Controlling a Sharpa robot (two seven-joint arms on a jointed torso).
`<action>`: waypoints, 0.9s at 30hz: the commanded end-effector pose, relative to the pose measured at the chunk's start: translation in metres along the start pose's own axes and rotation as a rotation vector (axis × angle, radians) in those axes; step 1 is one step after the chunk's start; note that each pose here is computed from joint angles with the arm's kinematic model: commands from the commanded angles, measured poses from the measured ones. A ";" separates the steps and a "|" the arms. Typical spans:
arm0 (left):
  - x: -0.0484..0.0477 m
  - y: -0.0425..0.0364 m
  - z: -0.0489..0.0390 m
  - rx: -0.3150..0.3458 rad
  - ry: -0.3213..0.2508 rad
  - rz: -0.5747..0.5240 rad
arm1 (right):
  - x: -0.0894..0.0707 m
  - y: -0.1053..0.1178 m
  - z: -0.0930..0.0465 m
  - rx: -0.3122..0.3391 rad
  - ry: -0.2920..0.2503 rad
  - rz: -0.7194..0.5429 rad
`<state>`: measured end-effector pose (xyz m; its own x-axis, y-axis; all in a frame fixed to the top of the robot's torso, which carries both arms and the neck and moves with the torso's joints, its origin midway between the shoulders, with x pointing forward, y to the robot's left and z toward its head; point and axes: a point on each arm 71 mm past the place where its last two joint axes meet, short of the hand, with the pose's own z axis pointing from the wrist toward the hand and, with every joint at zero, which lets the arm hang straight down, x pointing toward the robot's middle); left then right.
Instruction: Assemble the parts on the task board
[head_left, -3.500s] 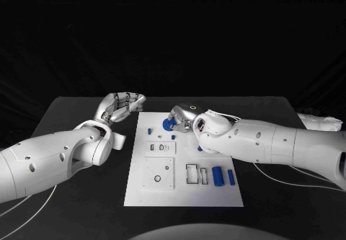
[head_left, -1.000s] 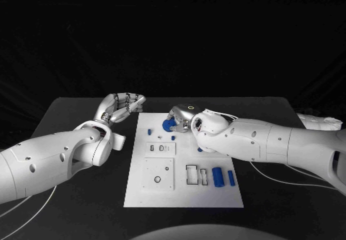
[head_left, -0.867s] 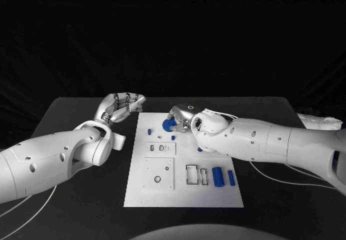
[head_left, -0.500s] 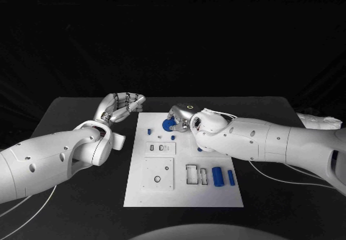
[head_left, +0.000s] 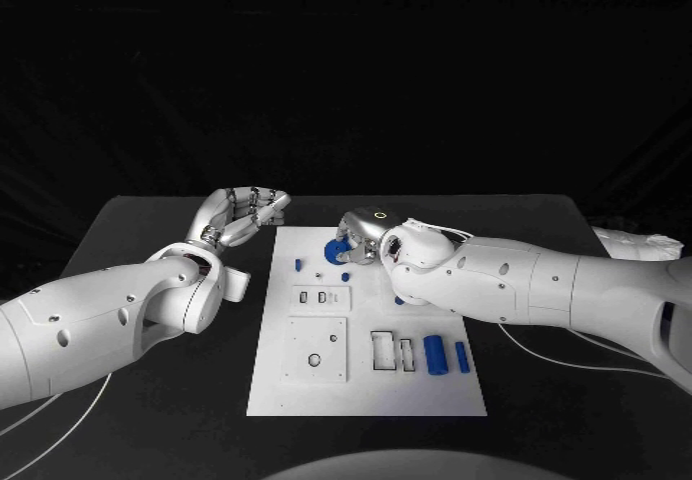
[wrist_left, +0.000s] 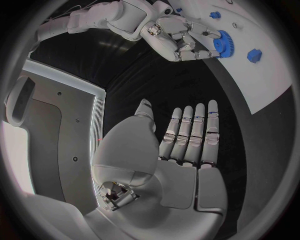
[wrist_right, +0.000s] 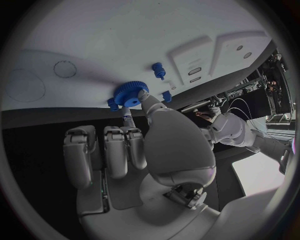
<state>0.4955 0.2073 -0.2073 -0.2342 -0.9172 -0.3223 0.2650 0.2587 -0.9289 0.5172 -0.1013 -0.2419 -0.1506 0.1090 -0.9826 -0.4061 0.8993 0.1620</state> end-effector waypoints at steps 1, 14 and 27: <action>0.0017 -0.0020 0.0008 0.012 0.008 -0.001 | 0.003 0.000 -0.001 0.001 0.008 -0.013; 0.0017 -0.0019 0.0009 0.012 0.008 -0.001 | 0.000 0.001 -0.002 -0.008 -0.025 0.000; 0.0017 -0.0018 0.0011 0.012 0.009 -0.001 | -0.006 0.004 -0.007 -0.057 -0.116 0.055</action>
<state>0.4958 0.2070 -0.2074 -0.2344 -0.9171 -0.3225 0.2648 0.2589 -0.9289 0.5122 -0.1029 -0.2376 -0.0992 0.1717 -0.9801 -0.4255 0.8831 0.1978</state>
